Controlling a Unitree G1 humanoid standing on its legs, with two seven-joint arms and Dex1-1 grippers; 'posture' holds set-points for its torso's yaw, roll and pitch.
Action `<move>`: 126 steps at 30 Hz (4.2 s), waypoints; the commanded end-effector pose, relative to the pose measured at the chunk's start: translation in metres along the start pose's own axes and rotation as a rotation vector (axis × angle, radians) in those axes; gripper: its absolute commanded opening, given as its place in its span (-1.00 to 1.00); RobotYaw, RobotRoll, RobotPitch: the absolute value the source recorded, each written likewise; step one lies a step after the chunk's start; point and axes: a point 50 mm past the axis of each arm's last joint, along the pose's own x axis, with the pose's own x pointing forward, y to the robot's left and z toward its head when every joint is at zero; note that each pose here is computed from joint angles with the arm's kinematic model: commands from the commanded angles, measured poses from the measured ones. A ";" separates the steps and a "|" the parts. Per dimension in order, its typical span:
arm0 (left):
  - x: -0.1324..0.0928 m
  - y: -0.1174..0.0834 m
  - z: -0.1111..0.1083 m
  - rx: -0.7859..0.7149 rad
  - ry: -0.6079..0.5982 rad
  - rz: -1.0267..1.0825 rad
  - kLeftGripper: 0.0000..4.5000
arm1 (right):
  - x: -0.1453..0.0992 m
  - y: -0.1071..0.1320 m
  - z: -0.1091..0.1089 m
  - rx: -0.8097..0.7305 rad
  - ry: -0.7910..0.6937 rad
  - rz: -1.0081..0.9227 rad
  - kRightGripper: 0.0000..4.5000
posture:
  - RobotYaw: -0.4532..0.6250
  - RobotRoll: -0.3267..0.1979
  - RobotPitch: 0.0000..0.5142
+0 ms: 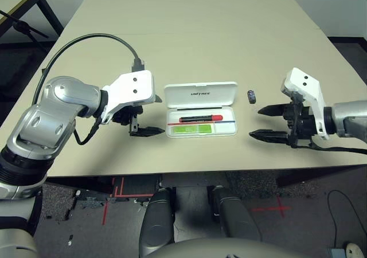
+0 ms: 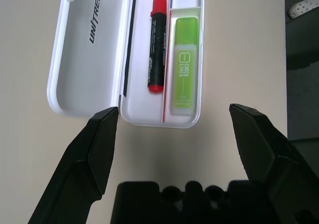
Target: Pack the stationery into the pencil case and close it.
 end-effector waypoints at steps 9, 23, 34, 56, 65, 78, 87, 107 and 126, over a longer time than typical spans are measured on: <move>0.007 -0.004 0.002 0.009 -0.015 -0.033 0.99 | 0.016 -0.031 0.010 0.236 -0.013 -0.330 1.00 | -0.22 0.25 -0.38; 0.008 -0.010 0.000 0.000 -0.001 -0.023 0.99 | 0.047 -0.041 0.022 0.380 -0.062 -0.435 1.00 | -0.15 0.25 -0.39; 0.013 -0.010 0.002 0.007 -0.014 -0.021 0.99 | 0.072 -0.048 0.002 0.476 0.020 -0.513 1.00 | -0.15 0.25 -0.41; 0.015 -0.009 0.004 0.029 -0.005 -0.037 0.99 | 0.104 -0.050 0.004 0.437 0.032 -0.465 1.00 | -0.10 0.25 -0.42; 0.016 -0.010 0.005 0.025 -0.003 -0.043 0.99 | 0.115 -0.049 -0.005 0.441 0.068 -0.435 1.00 | -0.09 0.25 -0.40; 0.017 -0.010 0.005 0.025 -0.002 -0.048 1.00 | 0.111 -0.052 -0.007 0.415 0.068 -0.446 -0.31 | -0.09 0.25 -0.42; 0.016 -0.009 0.004 0.024 0.005 -0.054 1.00 | 0.089 -0.064 -0.008 0.282 0.073 -0.455 -0.87 | -0.10 0.25 -0.44; 0.018 -0.008 0.002 0.024 0.007 -0.082 1.00 | 0.019 -0.051 -0.004 -0.258 -0.004 -0.023 -0.87 | -0.17 0.25 -0.35; 0.018 -0.008 0.001 0.017 0.010 -0.074 1.00 | 0.026 -0.040 -0.002 -0.600 -0.017 0.396 -0.87 | -0.08 0.25 -0.30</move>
